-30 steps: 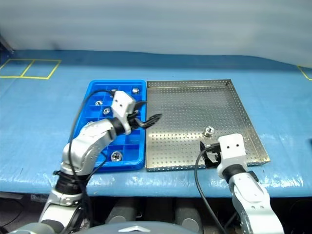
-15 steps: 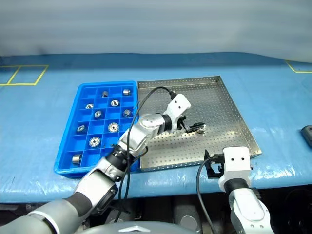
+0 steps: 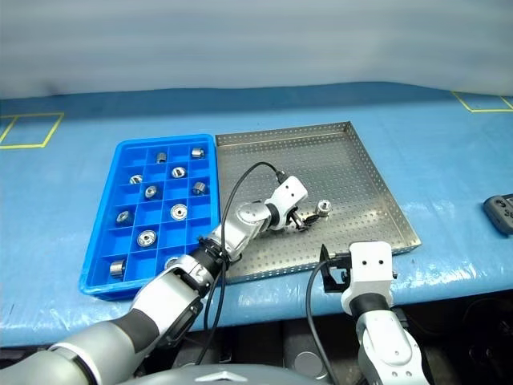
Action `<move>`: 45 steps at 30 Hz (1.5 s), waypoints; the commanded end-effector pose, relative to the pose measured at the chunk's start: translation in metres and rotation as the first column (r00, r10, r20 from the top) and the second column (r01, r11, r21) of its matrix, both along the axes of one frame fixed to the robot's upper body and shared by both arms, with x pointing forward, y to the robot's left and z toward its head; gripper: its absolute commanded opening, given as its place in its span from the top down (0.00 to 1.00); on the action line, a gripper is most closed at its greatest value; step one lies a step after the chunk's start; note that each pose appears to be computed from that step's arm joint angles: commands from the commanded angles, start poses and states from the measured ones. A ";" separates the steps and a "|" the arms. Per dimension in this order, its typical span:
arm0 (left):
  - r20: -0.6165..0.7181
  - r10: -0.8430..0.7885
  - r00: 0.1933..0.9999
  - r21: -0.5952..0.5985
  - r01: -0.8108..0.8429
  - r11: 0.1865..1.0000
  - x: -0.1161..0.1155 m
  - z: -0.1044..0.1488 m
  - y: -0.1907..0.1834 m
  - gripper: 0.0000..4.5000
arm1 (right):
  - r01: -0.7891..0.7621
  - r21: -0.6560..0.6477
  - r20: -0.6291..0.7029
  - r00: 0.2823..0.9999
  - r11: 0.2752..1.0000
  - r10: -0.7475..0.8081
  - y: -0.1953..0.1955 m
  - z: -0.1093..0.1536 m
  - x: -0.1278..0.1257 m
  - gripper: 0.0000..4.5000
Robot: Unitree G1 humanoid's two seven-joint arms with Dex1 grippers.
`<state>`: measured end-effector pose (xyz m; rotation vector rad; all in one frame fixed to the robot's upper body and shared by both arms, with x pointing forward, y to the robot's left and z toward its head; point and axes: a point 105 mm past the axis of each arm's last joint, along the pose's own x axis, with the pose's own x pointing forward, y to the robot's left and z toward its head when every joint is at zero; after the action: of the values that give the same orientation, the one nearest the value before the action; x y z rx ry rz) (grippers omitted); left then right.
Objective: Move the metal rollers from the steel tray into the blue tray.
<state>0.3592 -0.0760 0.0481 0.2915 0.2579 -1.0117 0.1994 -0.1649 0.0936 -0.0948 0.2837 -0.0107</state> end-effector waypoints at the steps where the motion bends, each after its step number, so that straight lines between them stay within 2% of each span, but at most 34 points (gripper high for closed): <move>1: 0.053 -0.198 0.979 -0.145 0.204 0.968 -0.033 0.052 -0.053 0.00 | 0.006 -0.001 0.062 0.998 1.000 -0.006 0.001 0.015 -0.001 0.00; 7: 0.064 -0.252 0.966 -0.115 0.258 0.959 -0.056 0.081 0.008 0.00 | 0.017 0.008 0.052 0.999 1.000 -0.017 0.000 0.013 -0.004 0.00; 11: 0.050 -0.221 0.974 -0.127 0.226 0.966 -0.066 0.104 0.039 0.00 | 0.011 0.022 0.044 0.999 1.000 -0.012 0.002 0.010 -0.004 0.00; 16: 0.063 -0.128 0.990 -0.253 0.140 0.957 -0.056 0.135 0.036 0.00 | -0.031 0.028 0.037 0.999 0.999 0.030 0.007 0.008 0.002 0.00; 22: 0.096 -0.119 0.988 -0.315 0.144 0.938 -0.042 0.149 0.001 0.00 | -0.077 0.022 0.043 0.996 0.997 0.076 0.012 0.010 0.010 0.00; 26: 0.075 -0.131 0.989 -0.328 0.148 0.933 -0.037 0.146 -0.016 0.00 | -0.071 0.022 0.039 0.997 0.997 0.070 0.012 0.010 0.009 0.00; 34: 0.082 -0.222 0.972 -0.199 0.234 0.951 -0.039 0.099 -0.044 0.00 | -0.031 0.028 0.034 0.999 0.999 0.030 0.009 0.009 0.003 0.00; 45: 0.109 -0.189 0.976 -0.255 0.211 0.944 -0.029 0.076 -0.060 0.00 | -0.019 0.033 0.034 0.999 0.999 0.018 0.010 0.008 0.002 0.00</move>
<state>0.3460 -0.0934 0.0886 0.1792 0.1367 -1.1422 0.2002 -0.1560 0.0886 -0.0618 0.3077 0.0151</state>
